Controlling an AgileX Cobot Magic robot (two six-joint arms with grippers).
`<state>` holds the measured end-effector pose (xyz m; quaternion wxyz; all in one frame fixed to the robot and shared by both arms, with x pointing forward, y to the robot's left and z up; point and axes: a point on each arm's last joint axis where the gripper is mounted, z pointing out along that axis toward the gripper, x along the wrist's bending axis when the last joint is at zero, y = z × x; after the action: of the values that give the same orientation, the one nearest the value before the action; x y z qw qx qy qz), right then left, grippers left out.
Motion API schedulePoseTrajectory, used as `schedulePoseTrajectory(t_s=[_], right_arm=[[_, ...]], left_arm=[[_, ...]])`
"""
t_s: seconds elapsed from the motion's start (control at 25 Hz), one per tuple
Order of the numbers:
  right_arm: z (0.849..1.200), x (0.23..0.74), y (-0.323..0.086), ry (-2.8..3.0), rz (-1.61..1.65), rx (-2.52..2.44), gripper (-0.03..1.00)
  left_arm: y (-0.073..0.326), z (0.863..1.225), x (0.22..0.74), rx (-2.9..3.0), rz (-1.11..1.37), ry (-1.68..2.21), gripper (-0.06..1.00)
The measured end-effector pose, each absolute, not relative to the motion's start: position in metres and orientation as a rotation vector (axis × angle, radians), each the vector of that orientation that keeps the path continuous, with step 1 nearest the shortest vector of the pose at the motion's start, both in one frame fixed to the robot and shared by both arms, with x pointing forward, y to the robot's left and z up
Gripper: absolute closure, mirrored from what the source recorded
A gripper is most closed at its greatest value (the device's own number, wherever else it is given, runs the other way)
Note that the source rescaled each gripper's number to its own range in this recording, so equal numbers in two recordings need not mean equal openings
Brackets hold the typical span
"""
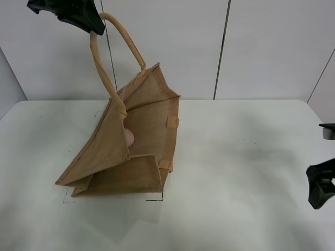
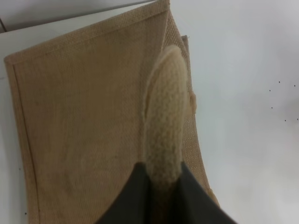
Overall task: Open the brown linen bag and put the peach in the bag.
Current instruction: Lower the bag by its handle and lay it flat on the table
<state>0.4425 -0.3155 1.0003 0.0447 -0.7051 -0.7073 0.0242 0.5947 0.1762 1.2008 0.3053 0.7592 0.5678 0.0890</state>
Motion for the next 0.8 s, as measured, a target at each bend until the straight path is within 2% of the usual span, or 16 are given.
schedulePoseTrajectory(t_s=[0.16, 0.36, 0.8], right_arm=[[1.016, 0.398, -0.311, -2.234, -0.055, -2.225, -0.03], [1.039, 0.356, -0.308, -2.379, -0.409, -2.392, -0.03], [1.05, 0.281, -0.301, -2.547, -1.058, -2.561, -0.03]], left_arm=[[0.176, 1.201, 0.595, 2.01, 0.235, 1.503, 0.94], [0.176, 1.201, 0.595, 2.01, 0.235, 1.503, 0.94], [0.176, 1.201, 0.595, 2.011, 0.236, 1.502, 0.94]])
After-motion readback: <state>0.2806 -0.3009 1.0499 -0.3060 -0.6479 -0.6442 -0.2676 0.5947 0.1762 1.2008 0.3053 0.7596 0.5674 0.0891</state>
